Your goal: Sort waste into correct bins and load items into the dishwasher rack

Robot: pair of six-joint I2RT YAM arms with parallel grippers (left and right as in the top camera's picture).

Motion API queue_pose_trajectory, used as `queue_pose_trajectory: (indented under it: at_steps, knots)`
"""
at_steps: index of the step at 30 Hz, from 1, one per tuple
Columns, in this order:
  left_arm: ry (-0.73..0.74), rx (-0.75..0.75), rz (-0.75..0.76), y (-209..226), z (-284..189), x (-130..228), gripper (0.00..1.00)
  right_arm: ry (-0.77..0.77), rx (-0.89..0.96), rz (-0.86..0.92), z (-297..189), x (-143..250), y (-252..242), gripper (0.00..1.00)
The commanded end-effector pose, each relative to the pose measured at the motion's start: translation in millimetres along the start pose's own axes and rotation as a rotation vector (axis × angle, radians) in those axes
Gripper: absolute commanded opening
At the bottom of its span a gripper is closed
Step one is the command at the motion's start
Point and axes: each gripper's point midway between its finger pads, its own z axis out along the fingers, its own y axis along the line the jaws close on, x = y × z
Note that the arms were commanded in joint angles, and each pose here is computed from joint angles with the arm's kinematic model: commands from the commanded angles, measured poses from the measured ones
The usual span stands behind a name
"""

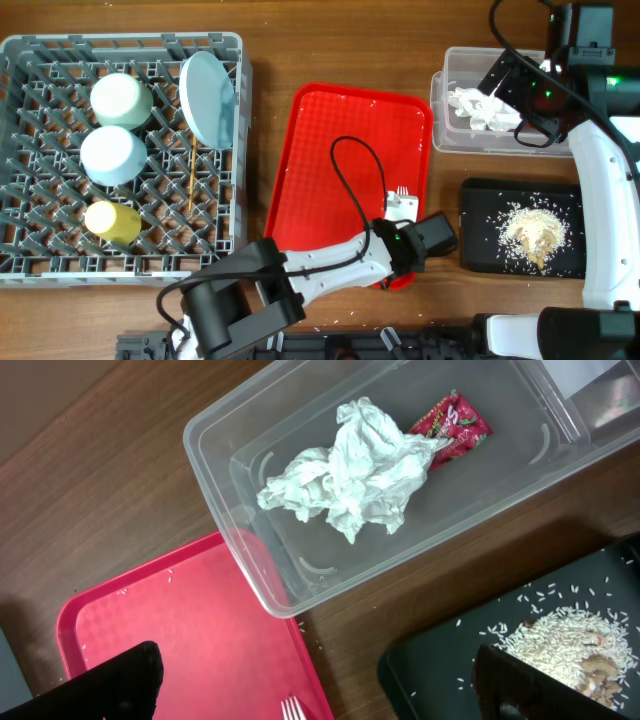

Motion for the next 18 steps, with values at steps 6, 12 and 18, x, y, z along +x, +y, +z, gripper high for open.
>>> queue_pose_trajectory:
  at_steps: [6, 12, 18]
  knots:
    - [0.016, -0.162, 0.039, 37, 40, 16, 0.35, -0.006, 0.008, 0.008, 1, -2, -1, 1.00]
    - [0.011, -0.230, 0.103, 52, 37, 16, 0.32, -0.006, 0.008, 0.008, 1, -2, -1, 1.00]
    - [-0.060, -0.305, 0.126, 57, 26, -3, 0.28, -0.006, 0.008, 0.008, 1, -2, -1, 1.00]
